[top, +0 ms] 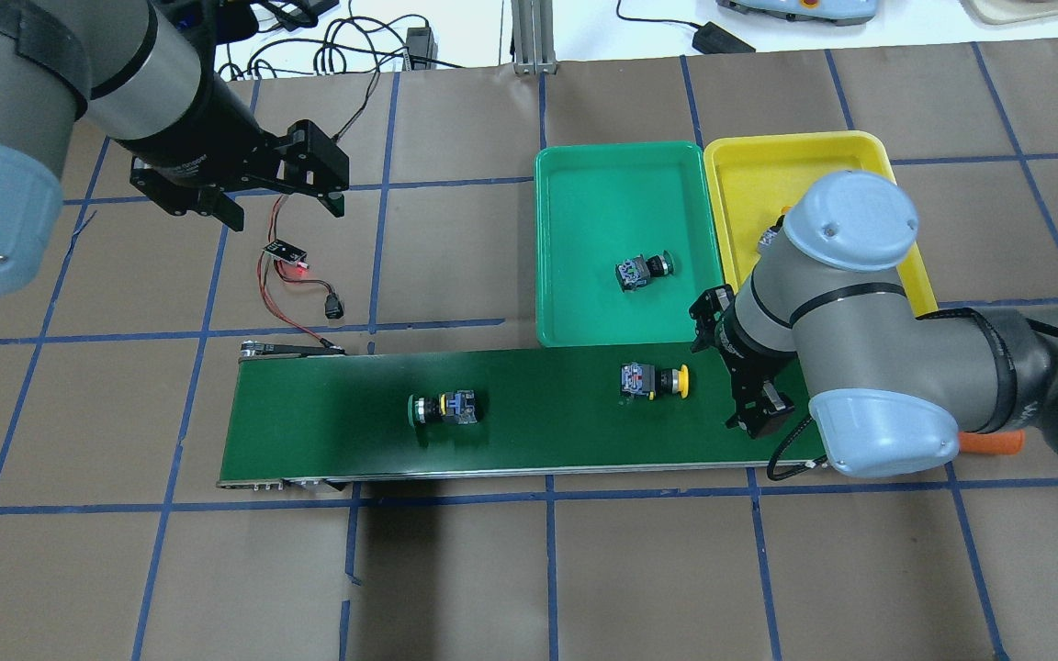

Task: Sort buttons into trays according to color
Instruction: 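Grasp the next yellow button on the belt with the right gripper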

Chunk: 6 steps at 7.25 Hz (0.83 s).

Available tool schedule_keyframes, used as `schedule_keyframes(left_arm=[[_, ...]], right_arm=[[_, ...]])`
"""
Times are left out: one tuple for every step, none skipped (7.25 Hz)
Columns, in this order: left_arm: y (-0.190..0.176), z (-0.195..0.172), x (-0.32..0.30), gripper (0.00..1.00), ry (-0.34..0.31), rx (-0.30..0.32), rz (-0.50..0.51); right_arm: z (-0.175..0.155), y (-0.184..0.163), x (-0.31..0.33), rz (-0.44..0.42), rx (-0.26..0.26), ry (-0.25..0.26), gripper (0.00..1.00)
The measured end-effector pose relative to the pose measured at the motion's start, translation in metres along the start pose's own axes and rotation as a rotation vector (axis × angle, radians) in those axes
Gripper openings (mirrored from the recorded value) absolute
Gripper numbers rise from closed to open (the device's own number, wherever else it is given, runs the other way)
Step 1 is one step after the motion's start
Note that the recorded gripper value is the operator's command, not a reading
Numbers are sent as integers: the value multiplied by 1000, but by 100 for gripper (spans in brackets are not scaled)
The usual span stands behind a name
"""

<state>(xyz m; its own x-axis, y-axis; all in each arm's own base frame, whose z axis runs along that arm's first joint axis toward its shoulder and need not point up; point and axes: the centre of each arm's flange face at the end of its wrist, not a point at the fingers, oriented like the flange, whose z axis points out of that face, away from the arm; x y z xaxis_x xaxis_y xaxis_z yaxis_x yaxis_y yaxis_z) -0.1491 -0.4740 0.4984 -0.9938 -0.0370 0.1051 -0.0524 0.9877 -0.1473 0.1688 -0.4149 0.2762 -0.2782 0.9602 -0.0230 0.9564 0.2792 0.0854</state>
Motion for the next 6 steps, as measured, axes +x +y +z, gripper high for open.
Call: schedule_keyframes(left_arm=[[1,0,-1,100,0,-1,-1],[1,1,-1,100,-1,-2,-2],[1,1,-1,100,-1,-2,-3],[1,1,-1,100,-1,-2,-3],[-1,2,-1,100,-1,-4,-4],[-3,5,-1,100,-1,-8,-6]], right_arm=[[3,-1,-6,12,5,-19,100],[5,-2,-9,19,9,-33,100],[7,-2,-11,20,10,-39,100],[7,-1,-12,18,11,-41,100],[8,0,-13,15,12,-45,100],[11,-1,-15,13,13,-47,100]])
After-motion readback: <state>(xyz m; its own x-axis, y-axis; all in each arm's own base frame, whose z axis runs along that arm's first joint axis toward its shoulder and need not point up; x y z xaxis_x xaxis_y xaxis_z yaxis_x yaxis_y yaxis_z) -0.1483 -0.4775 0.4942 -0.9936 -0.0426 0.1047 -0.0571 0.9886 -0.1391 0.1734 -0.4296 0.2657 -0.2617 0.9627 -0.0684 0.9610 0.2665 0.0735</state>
